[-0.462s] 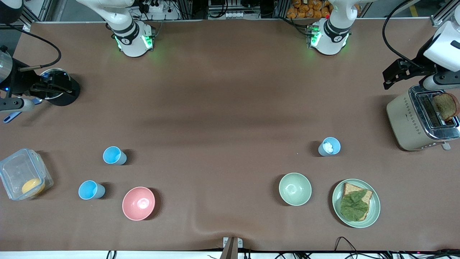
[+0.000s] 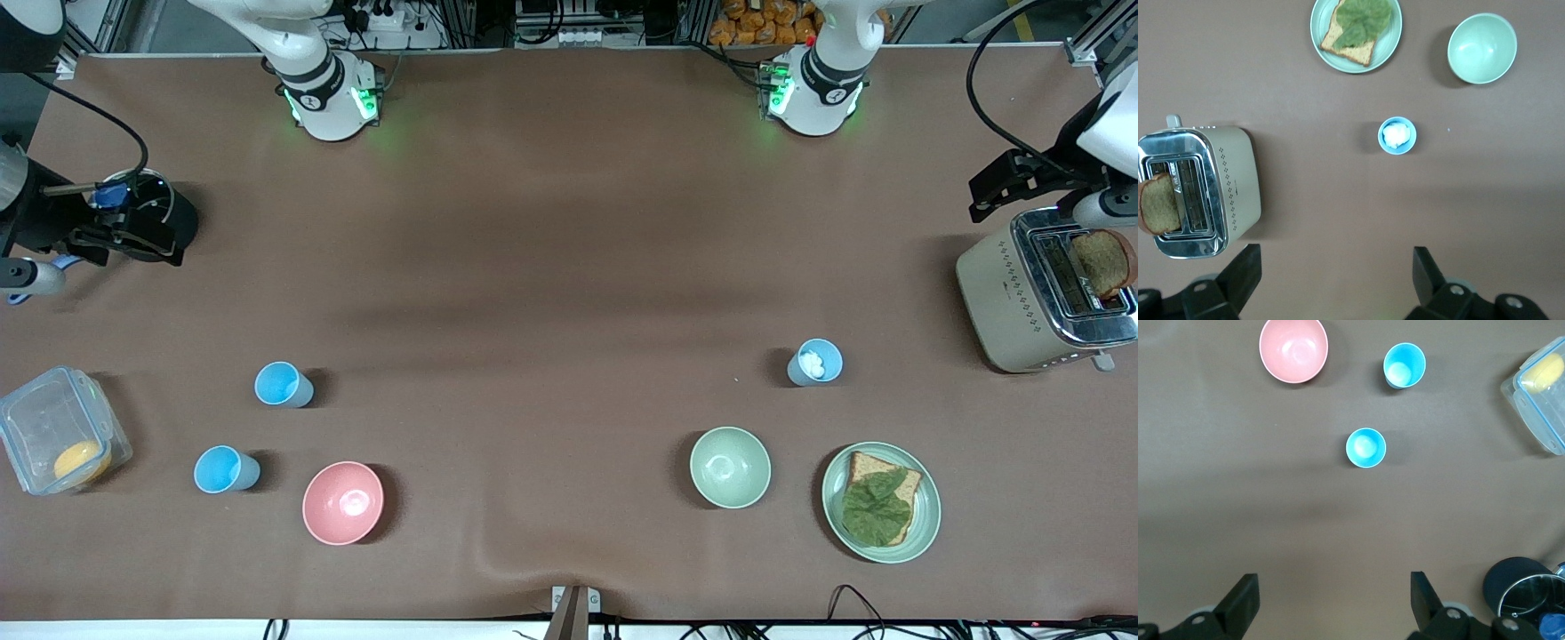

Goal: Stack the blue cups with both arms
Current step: 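Reach the right gripper and the left gripper toward two blue cups, then grasp the blue cup with the right gripper while the left gripper grasps another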

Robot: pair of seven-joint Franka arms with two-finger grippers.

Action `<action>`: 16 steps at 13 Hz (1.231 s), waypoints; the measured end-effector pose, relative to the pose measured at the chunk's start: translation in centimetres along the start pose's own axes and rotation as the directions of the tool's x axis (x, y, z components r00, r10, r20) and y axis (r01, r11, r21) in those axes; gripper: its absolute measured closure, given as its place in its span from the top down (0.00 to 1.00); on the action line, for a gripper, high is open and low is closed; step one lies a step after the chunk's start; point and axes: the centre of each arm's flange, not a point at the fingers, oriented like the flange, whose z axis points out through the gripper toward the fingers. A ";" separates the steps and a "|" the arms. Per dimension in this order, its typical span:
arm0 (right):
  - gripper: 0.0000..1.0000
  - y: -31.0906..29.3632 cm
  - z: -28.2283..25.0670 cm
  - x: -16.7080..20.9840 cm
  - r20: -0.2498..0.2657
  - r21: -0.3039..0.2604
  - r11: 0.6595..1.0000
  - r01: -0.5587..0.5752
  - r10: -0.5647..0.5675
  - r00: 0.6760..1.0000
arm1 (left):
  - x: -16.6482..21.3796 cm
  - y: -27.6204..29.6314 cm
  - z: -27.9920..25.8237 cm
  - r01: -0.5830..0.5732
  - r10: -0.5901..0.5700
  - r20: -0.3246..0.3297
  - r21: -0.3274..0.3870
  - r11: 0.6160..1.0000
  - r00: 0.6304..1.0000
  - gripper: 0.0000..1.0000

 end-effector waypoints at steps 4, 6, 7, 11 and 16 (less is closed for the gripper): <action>1.00 3.9 4.0 0.6 0.128 -0.005 0.998 -0.069 0.069 0.989 | 2.4 0.9 6.2 -0.019 0.019 0.073 -0.006 1.000 0.997 1.00; 1.00 5.4 8.8 2.4 0.153 -0.003 0.996 -0.094 0.094 0.984 | 3.8 0.8 10.3 -0.014 0.015 0.059 -0.013 1.000 0.998 1.00; 1.00 6.1 11.4 3.5 0.137 0.000 0.994 -0.105 0.104 0.985 | 4.1 1.0 12.4 -0.017 0.018 0.054 -0.015 1.000 0.998 1.00; 1.00 6.9 23.4 6.0 0.066 -0.011 0.994 -0.108 0.108 0.992 | 3.9 1.8 21.0 -0.031 0.032 0.028 -0.026 0.999 0.999 1.00; 1.00 6.8 31.7 7.7 0.039 -0.028 0.996 -0.082 0.083 0.996 | 3.4 2.8 32.8 -0.040 0.040 0.008 -0.059 0.997 0.999 1.00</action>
